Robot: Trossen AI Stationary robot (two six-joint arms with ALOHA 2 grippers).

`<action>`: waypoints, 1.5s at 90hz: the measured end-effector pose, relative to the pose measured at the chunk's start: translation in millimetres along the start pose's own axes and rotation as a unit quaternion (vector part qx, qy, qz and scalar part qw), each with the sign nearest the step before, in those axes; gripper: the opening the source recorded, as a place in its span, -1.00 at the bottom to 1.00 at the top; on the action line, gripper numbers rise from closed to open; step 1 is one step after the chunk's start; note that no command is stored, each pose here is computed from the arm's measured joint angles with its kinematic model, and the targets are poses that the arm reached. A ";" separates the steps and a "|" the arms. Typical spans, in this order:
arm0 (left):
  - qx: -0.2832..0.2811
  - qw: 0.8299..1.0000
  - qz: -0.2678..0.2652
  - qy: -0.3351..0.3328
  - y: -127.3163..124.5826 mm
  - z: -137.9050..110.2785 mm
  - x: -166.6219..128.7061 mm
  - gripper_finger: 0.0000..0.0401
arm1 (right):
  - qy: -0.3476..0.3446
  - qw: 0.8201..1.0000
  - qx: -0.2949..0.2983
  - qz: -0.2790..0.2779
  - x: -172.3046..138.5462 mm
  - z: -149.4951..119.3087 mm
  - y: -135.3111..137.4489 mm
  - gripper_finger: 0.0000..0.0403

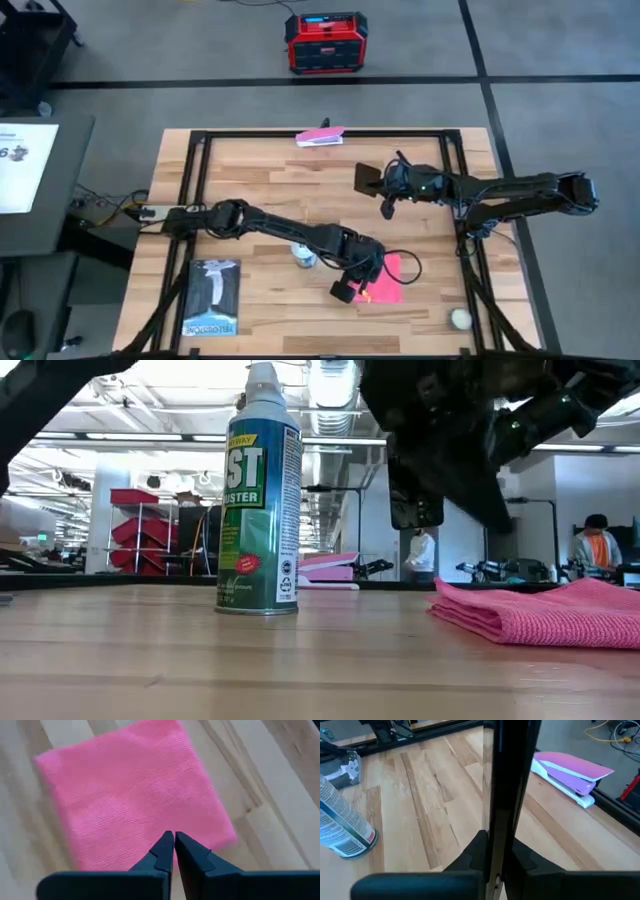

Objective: Apply microfiber cloth
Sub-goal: Wipe the black cellphone using the pink microfiber cloth

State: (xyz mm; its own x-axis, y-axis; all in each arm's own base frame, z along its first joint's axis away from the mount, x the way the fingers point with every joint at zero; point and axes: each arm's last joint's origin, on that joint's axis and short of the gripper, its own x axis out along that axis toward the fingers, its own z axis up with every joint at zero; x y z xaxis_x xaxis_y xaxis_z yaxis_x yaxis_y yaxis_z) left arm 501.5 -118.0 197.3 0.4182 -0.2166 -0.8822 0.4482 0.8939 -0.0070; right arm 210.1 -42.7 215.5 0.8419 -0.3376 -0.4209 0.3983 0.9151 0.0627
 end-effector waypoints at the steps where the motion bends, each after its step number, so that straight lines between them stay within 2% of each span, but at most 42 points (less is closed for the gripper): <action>1: -0.003 1.000 -0.002 0.003 -0.4 -0.7 0.5 -0.92 | 0.000 1.000 0.000 0.001 -0.1 -0.2 0.5 -0.93; 20: -0.046 0.998 -0.013 0.028 -10.2 -5.5 12.8 -0.54 | -0.001 1.000 -0.010 0.010 -1.7 -1.3 8.9 -0.93; 43: -0.043 0.999 0.001 -0.017 -17.8 4.0 15.2 -0.09 | -0.005 1.000 -0.018 0.007 -4.7 -3.1 20.0 -0.93; 55: -0.049 0.998 0.015 -0.025 -11.0 3.3 26.4 -0.02 | -0.005 1.000 -0.019 0.007 -6.2 -4.3 24.5 -0.93; 63: -0.053 0.998 0.013 0.000 -5.6 -7.7 51.0 -0.01 | 0.000 1.000 -0.023 0.001 -6.8 -5.8 25.9 -0.93; 82: -0.060 0.998 0.012 0.022 5.1 -19.7 71.3 -0.01 | 0.009 1.000 -0.028 0.000 -7.8 -7.7 27.2 -0.93; 89: -0.053 0.998 0.017 0.034 5.4 -23.6 76.9 -0.05 | 0.009 1.000 -0.029 -0.001 -7.7 -7.5 27.4 -0.93; 94: -0.041 0.998 0.027 0.047 5.9 -29.7 87.0 -0.16 | 0.007 1.000 -0.028 -0.001 -7.7 -7.2 27.4 -0.93; 99: -0.038 0.997 0.040 0.055 4.8 -31.0 88.9 -0.37 | 0.006 1.000 -0.030 -0.008 -7.8 -7.2 27.2 -0.93; 105: -0.040 0.996 0.051 0.067 3.7 -32.8 88.7 -0.74 | 0.003 0.999 -0.032 -0.013 -7.8 -6.6 26.8 -0.93; 109: -0.043 0.995 0.055 0.070 3.9 -33.3 88.6 -0.89 | 0.002 0.999 -0.032 -0.018 -7.8 -6.6 26.6 -0.93; 118: -0.038 0.993 0.087 0.074 3.3 -30.5 78.2 -0.97 | -0.001 0.999 -0.035 -0.020 -8.0 -6.2 27.1 -0.93; 135: -0.017 0.977 0.197 0.082 -0.4 -19.1 35.5 -0.99 | -0.022 0.999 -0.037 -0.013 -11.9 -3.9 35.0 -0.93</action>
State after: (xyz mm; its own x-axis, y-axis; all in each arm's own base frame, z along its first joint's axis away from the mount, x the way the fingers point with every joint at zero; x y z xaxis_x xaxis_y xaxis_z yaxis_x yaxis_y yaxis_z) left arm 501.1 -118.5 157.1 0.4189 0.2099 -0.8834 0.2509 0.9083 0.3348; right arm 212.6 -5.8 219.2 0.8470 -0.3701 -0.3817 0.3944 0.9188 -0.0156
